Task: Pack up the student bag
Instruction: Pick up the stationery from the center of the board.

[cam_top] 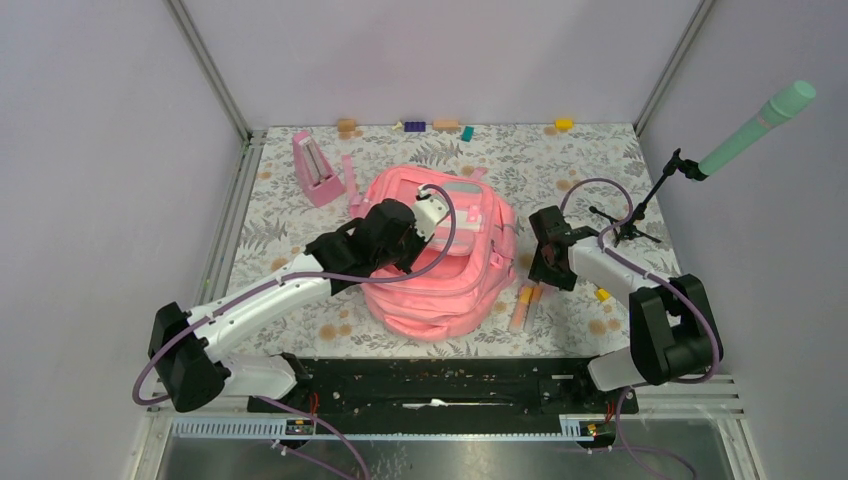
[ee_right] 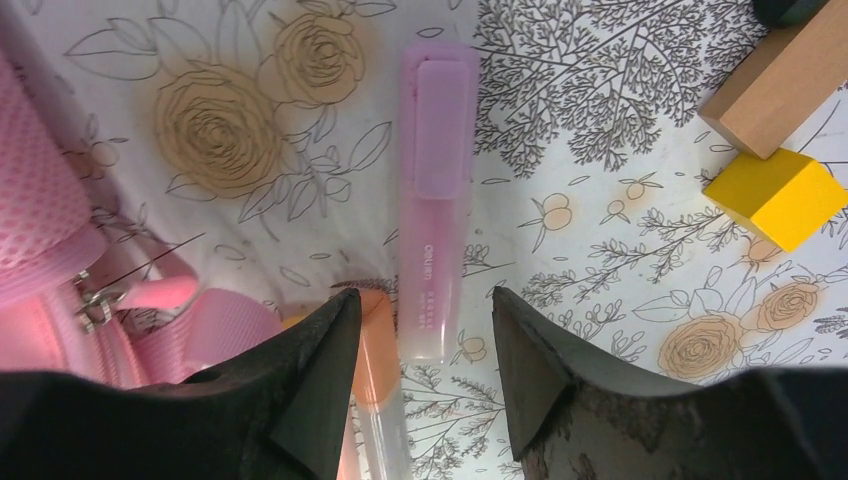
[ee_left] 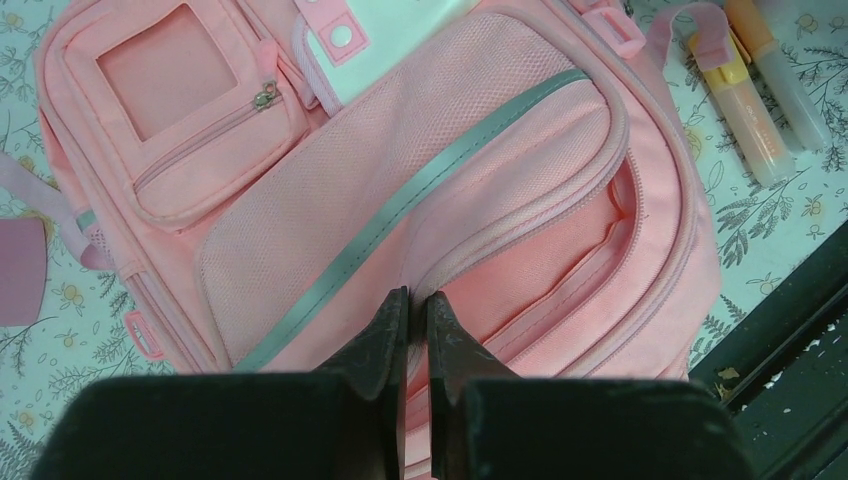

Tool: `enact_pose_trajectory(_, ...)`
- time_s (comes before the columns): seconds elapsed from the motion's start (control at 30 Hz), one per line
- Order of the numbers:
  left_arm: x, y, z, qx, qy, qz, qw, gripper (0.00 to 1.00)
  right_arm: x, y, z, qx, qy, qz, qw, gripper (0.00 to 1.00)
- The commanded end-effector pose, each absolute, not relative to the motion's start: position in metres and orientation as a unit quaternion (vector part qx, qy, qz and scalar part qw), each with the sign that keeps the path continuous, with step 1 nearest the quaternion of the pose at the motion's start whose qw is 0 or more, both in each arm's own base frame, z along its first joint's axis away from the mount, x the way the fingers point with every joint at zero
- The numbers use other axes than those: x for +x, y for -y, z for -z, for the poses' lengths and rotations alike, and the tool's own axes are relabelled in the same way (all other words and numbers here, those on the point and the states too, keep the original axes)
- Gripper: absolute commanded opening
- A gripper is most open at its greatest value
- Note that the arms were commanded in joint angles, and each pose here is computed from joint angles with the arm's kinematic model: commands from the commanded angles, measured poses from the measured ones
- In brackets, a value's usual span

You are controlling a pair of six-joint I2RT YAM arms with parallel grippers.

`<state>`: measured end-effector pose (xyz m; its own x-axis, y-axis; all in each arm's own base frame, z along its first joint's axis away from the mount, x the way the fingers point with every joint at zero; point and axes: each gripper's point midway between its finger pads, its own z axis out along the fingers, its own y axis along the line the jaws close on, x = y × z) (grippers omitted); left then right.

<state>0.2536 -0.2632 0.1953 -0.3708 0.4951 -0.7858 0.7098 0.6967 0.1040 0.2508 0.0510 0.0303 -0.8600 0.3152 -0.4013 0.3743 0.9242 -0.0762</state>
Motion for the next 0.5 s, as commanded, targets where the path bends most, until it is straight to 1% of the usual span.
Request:
enact_pose_trajectory(0.0, 0.265, 0.264, -0.254, 0.320, -0.794, 0.150, 0.495, 0.00, 0.254, -0.044, -0.026, 0.183, -0.962, 0.082, 0.185, 0.58)
enact_pose_trajectory(0.03, 0.265, 0.264, -0.254, 0.319, -0.794, 0.149, 0.495, 0.00, 0.254, -0.044, -0.024, 0.185, -0.962, 0.080, 0.184, 0.58)
enact_pose_trajectory(0.1, 0.265, 0.264, -0.254, 0.319, -0.794, 0.150, 0.496, 0.00, 0.252, -0.042, -0.020, 0.188, -0.963, 0.078, 0.176, 0.50)
enact_pose_trajectory(0.13, 0.265, 0.263, -0.254, 0.318, -0.794, 0.149, 0.496, 0.00, 0.252, -0.041, -0.019, 0.191, -0.963, 0.076, 0.175, 0.48)
enact_pose_trajectory(0.23, 0.266, 0.263, -0.254, 0.318, -0.794, 0.148, 0.496, 0.00, 0.253, -0.042, -0.017, 0.194, -0.964, 0.070, 0.169, 0.47)
enact_pose_trajectory(0.4, 0.266, 0.263, -0.254, 0.317, -0.795, 0.146, 0.496, 0.00, 0.251, -0.046, -0.012, 0.189, -0.968, 0.061, 0.153, 0.34)
enact_pose_trajectory(0.47, 0.266, 0.262, -0.254, 0.317, -0.795, 0.146, 0.497, 0.00, 0.250, -0.045, -0.012, 0.188, -0.969, 0.064, 0.150, 0.33)
